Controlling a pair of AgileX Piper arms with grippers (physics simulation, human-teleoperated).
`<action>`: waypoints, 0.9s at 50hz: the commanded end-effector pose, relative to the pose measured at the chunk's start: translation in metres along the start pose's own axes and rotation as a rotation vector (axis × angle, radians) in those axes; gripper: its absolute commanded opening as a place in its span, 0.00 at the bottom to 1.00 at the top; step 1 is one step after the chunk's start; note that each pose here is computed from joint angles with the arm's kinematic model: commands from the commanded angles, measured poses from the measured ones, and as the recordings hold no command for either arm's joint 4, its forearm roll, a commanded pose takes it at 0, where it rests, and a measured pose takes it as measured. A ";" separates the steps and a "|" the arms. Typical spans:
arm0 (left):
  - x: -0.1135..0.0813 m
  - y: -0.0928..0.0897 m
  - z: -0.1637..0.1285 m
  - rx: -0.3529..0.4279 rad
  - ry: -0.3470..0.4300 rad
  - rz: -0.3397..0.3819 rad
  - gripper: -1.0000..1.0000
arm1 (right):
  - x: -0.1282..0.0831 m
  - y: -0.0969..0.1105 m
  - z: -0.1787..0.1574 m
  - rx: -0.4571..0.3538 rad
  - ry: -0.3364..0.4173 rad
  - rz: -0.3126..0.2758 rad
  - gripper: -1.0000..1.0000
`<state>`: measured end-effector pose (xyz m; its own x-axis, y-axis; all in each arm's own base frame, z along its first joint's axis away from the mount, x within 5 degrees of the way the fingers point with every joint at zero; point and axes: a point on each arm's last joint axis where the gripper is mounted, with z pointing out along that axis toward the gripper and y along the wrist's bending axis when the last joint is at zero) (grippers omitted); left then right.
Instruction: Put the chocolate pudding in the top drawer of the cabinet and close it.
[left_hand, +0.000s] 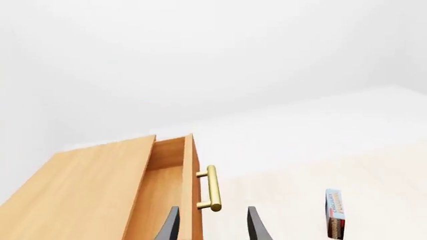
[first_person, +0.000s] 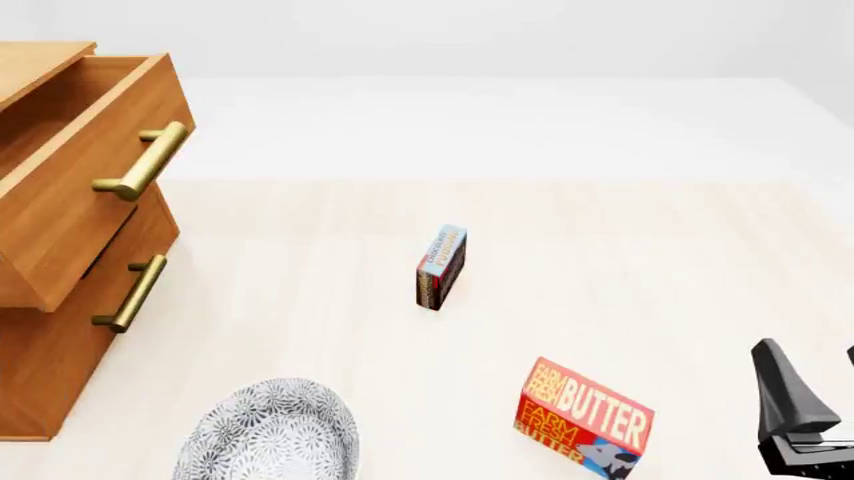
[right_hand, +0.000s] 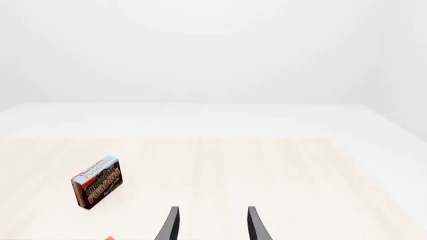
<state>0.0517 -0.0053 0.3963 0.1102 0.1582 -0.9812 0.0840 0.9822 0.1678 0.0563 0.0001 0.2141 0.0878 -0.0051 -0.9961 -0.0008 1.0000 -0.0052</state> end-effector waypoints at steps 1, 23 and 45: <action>-0.034 0.005 0.016 0.026 0.034 0.000 1.00 | 0.001 0.000 0.000 0.000 0.000 0.000 1.00; -0.082 0.015 0.037 0.003 0.183 -0.136 1.00 | 0.001 0.000 0.000 0.000 0.000 0.000 1.00; -0.091 0.020 0.074 -0.012 0.383 -0.187 1.00 | 0.001 0.000 0.000 0.000 0.000 0.000 1.00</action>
<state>0.1029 -0.0085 0.4908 -0.1990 0.0129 -0.9799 0.0819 0.9966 -0.0036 0.0562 0.0001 0.2134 0.0877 -0.0051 -0.9961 -0.0009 1.0000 -0.0052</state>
